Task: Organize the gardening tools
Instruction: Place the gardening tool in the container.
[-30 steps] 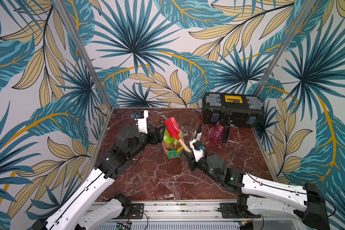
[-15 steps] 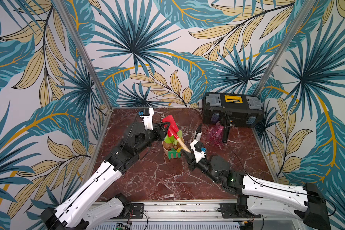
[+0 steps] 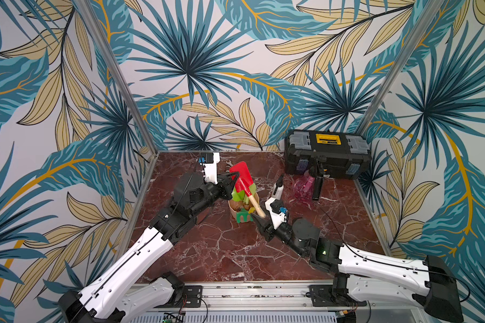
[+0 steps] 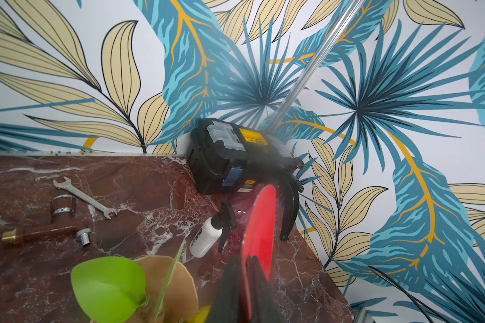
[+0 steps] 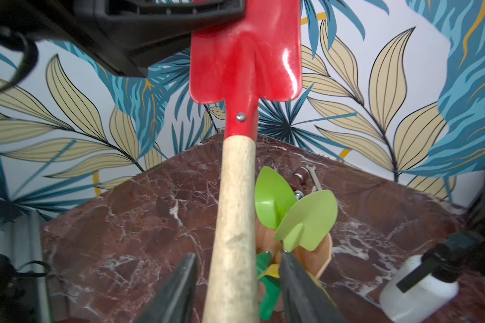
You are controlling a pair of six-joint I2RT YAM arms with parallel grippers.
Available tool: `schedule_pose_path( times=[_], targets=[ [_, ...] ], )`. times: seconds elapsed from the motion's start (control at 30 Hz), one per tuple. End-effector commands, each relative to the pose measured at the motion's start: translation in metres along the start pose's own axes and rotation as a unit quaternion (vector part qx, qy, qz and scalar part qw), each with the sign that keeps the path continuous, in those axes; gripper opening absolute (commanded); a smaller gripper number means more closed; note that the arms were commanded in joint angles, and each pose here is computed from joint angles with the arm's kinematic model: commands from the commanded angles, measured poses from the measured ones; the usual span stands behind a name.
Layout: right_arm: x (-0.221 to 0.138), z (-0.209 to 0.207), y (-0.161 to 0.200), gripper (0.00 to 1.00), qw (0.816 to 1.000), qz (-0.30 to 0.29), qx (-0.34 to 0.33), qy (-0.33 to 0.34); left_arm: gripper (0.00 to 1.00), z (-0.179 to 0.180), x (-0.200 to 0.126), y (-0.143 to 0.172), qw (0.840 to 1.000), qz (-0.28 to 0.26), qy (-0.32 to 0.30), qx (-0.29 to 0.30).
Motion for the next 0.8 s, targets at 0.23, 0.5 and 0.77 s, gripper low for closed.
schedule_pose_path(
  times=[0.23,0.5,0.77],
  targets=[
    [-0.032,-0.021,0.011,0.84,0.996,0.023,0.064,0.053,0.00,-0.020,-0.045,-0.035,0.963,-0.174,0.030,0.202],
    [-0.047,-0.029,0.010,0.84,0.993,0.009,0.097,0.064,0.00,-0.001,-0.032,-0.014,0.937,-0.158,-0.019,0.313],
    [-0.045,-0.027,0.012,0.84,0.994,0.015,0.094,0.055,0.00,0.023,-0.015,0.023,0.919,-0.169,-0.014,0.355]
  ],
)
Point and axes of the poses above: each gripper's point midway between its finger pads, its own x axis out along the fingers, its own z axis along the line the jaws close on, y = z × x, the point moved 9 cm from there along -x, back along the fingers, and after that the axes turned 3 degrees about -x, right-handed, at the moved point
